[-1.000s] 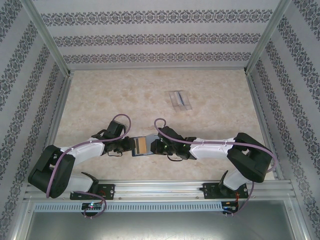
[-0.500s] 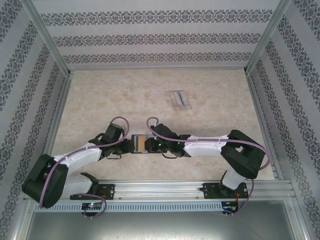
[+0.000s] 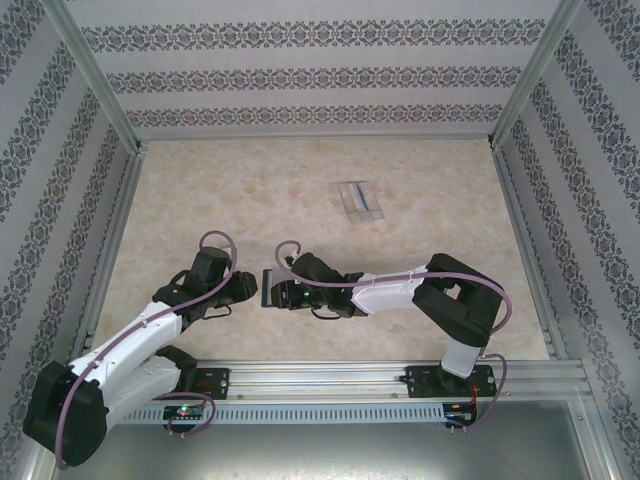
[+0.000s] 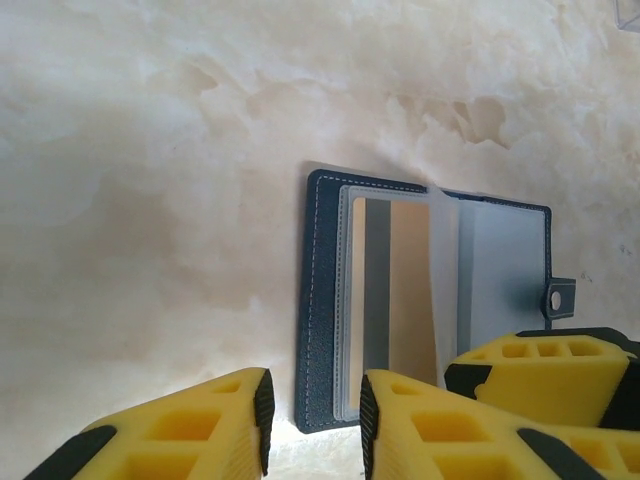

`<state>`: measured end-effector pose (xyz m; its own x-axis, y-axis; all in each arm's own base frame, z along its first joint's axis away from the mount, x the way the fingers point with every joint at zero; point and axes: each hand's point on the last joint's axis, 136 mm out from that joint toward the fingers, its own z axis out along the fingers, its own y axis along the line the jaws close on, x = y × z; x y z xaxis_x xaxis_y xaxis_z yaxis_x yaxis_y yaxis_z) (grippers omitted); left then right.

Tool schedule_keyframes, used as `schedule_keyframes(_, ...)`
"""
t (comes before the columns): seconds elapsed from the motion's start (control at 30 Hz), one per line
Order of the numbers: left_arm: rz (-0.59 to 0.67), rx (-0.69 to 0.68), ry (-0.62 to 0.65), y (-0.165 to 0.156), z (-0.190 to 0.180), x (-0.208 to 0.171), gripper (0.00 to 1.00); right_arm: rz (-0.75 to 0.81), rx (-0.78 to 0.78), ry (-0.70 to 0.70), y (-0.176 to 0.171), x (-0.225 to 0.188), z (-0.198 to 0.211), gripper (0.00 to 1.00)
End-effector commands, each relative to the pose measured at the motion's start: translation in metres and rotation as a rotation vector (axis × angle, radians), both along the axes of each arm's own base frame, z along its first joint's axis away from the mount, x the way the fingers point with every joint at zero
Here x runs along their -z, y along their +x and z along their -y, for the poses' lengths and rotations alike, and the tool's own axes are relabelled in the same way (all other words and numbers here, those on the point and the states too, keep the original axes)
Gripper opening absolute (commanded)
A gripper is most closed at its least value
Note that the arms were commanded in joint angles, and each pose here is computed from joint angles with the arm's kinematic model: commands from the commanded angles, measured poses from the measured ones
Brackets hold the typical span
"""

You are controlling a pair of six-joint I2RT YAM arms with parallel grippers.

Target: Put the credit cards into the card holder

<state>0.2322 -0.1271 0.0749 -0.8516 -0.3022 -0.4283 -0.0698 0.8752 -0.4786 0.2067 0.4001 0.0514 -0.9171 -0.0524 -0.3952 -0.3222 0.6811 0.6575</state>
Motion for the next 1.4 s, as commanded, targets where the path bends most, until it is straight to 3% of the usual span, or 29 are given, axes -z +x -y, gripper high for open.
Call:
schedule_keyframes(0.0, -0.001, 0.030, -0.002, 0.007, 0.005, -0.010, 0.32, 0.089, -0.018, 0.082, 0.003, -0.028, -0.007, 0.41)
schedule_keyframes(0.17, -0.017, 0.076, -0.009, 0.019, 0.017, -0.006, 0.37, 0.224, 0.034, 0.055, 0.014, -0.062, 0.025, 0.56)
schedule_keyframes(0.4, -0.046, 0.103, 0.075, 0.040, 0.020, 0.014, 0.43, 0.430, 0.247, -0.195, 0.053, -0.100, 0.108, 0.63)
schedule_keyframes(0.5, -0.024, 0.083, 0.081, 0.050, 0.021, 0.022, 0.50, 0.512, 0.280, -0.321, 0.076, -0.109, 0.141, 0.80)
schedule_keyframes(0.63, 0.078, 0.067, 0.113, 0.076, 0.021, 0.006, 0.70, 0.484, 0.334, -0.489, 0.111, -0.107, 0.185, 0.98)
schedule_keyframes(0.77, 0.236, -0.042, 0.225, 0.102, -0.003, -0.014, 0.79, 0.442, 0.393, -0.544, 0.146, -0.113, 0.211, 0.98)
schedule_keyframes(0.93, 0.360, -0.136, 0.306, 0.110, -0.027, -0.018, 0.86, 0.360, 0.383, -0.590, 0.190, -0.105, 0.223, 0.98)
schedule_keyframes(1.07, 0.438, -0.020, 0.222, 0.111, -0.003, -0.023, 0.87, 0.350, 0.305, -0.638, 0.229, -0.086, 0.220, 0.98)
schedule_keyframes(1.2, 0.400, -0.014, 0.234, 0.115, -0.002, -0.013, 0.89, 0.315, 0.265, -0.698, 0.261, -0.071, 0.225, 0.97)
schedule_keyframes(1.37, 0.352, -0.027, 0.257, 0.118, -0.004, -0.004, 0.91, 0.259, 0.191, -0.711, 0.277, -0.057, 0.225, 0.84)
